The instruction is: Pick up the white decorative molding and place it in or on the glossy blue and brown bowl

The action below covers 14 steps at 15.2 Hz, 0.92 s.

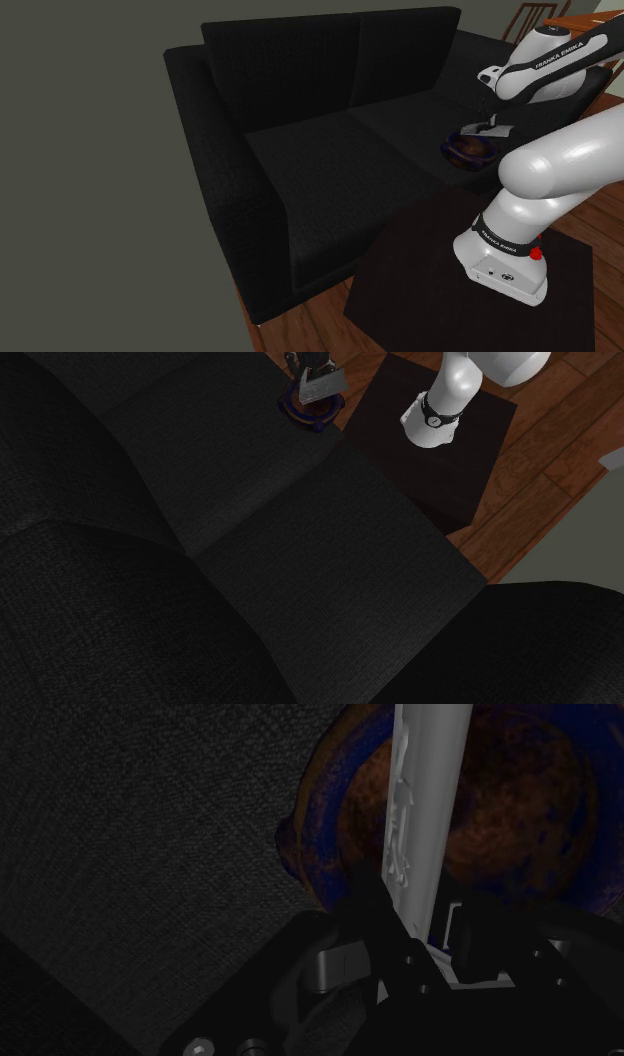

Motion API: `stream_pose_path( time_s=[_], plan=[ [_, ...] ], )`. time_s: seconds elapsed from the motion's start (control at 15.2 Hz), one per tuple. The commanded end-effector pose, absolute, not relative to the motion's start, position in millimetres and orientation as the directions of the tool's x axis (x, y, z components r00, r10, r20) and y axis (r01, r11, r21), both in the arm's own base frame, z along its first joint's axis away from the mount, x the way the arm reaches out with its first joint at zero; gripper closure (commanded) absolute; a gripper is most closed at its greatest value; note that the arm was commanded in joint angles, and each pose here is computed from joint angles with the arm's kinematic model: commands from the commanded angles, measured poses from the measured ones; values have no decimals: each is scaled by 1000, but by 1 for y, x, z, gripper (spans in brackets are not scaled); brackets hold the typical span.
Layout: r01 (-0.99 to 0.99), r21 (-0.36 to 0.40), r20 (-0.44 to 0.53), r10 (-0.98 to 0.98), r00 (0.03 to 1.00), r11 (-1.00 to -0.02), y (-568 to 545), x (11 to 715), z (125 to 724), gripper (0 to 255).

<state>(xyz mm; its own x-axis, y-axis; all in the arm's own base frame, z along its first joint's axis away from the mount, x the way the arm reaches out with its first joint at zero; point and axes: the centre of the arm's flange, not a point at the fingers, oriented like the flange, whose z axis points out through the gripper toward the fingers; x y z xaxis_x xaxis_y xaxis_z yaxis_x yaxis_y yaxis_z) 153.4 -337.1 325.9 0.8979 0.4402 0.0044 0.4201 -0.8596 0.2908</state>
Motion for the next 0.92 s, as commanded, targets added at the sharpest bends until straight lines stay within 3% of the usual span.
stream_pose_path(
  time_s=[0.0, 0.2, 0.26, 0.59, 0.86],
  plan=[
    [420, 291, 5, 440, 898, -860, -337, 153, 325, 255],
    [420, 291, 5, 440, 898, -860, -337, 153, 325, 255],
    [420, 291, 5, 440, 898, -860, -337, 153, 325, 0],
    [420, 291, 5, 440, 898, -860, -337, 153, 325, 0],
    [420, 291, 5, 440, 898, -860, -324, 147, 373, 0]
  ],
)
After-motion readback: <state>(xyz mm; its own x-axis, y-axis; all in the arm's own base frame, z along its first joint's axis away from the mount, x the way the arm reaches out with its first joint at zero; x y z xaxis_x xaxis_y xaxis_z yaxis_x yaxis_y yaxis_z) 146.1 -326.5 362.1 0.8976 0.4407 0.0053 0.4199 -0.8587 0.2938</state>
